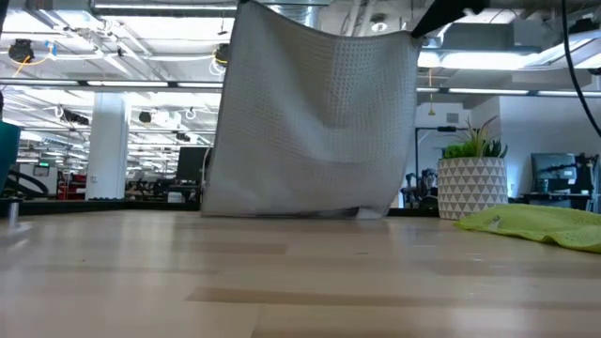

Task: Fold microfiber towels
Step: Fold the gray microfiber cloth

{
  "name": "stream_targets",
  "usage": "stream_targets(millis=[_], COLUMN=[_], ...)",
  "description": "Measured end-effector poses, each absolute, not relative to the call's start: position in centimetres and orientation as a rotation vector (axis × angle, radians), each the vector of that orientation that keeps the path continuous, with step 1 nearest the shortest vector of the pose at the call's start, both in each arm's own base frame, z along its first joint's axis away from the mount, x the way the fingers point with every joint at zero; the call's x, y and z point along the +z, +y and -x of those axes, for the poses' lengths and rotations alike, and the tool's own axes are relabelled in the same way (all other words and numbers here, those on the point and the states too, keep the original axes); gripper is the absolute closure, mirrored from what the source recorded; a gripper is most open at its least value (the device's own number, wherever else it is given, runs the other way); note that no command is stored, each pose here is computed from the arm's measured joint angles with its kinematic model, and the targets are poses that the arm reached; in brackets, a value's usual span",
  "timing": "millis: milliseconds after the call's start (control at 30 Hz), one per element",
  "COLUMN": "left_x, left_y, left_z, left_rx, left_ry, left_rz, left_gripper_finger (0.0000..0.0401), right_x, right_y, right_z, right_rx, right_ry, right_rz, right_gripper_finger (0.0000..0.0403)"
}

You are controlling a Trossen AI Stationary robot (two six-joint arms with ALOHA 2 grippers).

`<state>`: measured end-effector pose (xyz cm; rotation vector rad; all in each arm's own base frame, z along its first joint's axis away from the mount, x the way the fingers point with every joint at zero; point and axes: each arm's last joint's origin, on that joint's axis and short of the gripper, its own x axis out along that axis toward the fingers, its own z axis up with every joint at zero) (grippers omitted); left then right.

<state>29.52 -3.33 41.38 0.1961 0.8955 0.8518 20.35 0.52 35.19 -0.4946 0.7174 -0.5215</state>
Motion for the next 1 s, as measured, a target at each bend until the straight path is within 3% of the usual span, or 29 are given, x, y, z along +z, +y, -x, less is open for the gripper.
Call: stream_targets(millis=[300, 700, 1000], left_x=[40.4, 32.3, 26.9], left_y=[-7.2, -13.0, -15.0], left_z=[-29.0, -28.4, -27.4], left_rx=[0.69, 0.631, 0.646], left_ry=[0.943, 1.114, 1.192], left_rz=[0.019, 0.227, 0.353], left_gripper_finger=[0.0401, 0.0401, 0.0401], right_x=[33.6, 29.1, 22.6], right_y=[4.4, 8.8, 10.0], right_z=[-19.3, -21.0, -22.8], right_rx=[-0.303, -0.032, -0.067], right_ry=[0.804, 1.027, 1.208], right_rz=[0.347, 0.281, 0.228], right_gripper_finger=[0.0403, 0.0401, 0.0401])
